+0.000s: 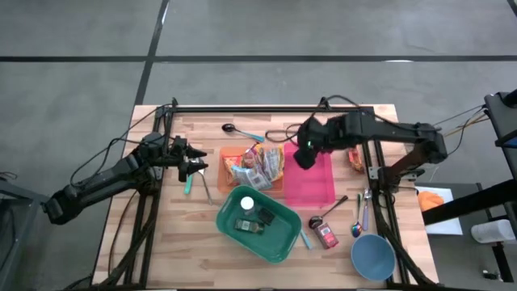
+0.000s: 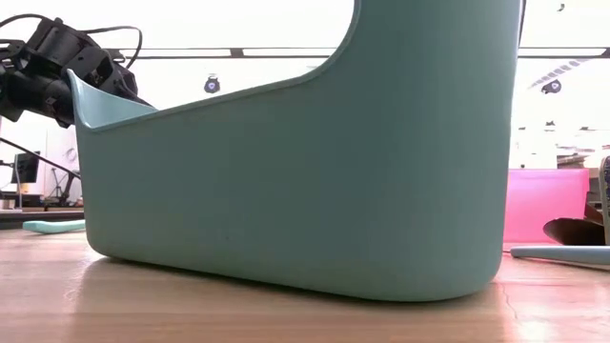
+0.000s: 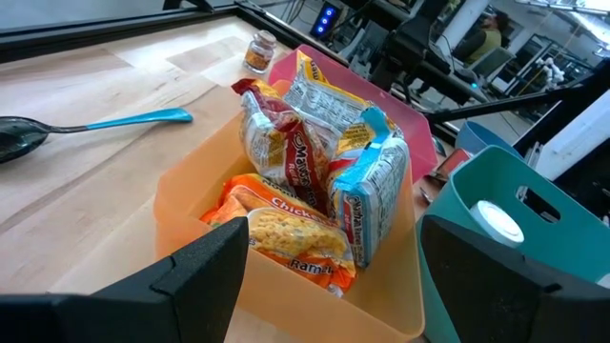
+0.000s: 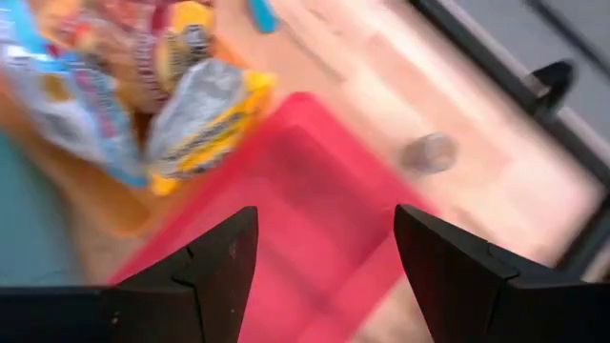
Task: Pick & Place Food Item
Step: Put the brown seasoning bottle into the green bin
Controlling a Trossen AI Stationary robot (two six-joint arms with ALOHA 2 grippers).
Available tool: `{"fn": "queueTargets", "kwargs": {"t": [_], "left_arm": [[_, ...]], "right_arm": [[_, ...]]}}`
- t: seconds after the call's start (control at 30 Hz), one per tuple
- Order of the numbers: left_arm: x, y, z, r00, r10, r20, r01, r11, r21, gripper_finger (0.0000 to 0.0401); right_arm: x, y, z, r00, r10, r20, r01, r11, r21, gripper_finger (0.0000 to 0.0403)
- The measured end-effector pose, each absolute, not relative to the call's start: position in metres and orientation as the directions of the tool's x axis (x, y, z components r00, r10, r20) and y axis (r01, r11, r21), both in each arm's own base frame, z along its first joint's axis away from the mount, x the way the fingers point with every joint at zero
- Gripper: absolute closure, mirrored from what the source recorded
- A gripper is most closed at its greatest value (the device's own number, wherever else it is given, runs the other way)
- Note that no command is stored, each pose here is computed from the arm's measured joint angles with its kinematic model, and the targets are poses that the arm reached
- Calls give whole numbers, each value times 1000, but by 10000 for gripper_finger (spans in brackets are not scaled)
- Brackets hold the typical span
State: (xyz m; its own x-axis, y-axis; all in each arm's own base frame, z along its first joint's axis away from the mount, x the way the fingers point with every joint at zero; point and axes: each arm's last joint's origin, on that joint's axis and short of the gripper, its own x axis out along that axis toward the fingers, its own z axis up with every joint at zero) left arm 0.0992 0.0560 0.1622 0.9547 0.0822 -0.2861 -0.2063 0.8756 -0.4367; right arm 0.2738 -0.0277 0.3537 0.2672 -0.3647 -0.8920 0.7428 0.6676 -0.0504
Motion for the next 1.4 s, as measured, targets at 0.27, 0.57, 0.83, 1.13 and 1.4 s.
{"fn": "queueTargets", "kwargs": {"t": [0.27, 0.57, 0.83, 1.13, 1.4], "left_arm": [[99, 56, 162, 955, 82, -286, -206, 876, -437, 86], [99, 56, 162, 955, 82, -286, -206, 876, -437, 86], [99, 56, 162, 955, 82, -286, -206, 876, -436, 86], [99, 56, 162, 955, 83, -286, -207, 876, -436, 86], [99, 56, 162, 955, 82, -286, -206, 876, -437, 86]], "right_arm": [[249, -84, 346, 218, -427, -878, 755, 644, -126, 161], [226, -143, 300, 274, -364, -890, 825, 565, 23, 161], [228, -175, 263, 217, -314, -924, 879, 475, 45, 161], [238, -188, 232, 166, -230, -959, 900, 433, 51, 161], [241, -197, 206, 122, -198, -973, 917, 397, 34, 161]]}}
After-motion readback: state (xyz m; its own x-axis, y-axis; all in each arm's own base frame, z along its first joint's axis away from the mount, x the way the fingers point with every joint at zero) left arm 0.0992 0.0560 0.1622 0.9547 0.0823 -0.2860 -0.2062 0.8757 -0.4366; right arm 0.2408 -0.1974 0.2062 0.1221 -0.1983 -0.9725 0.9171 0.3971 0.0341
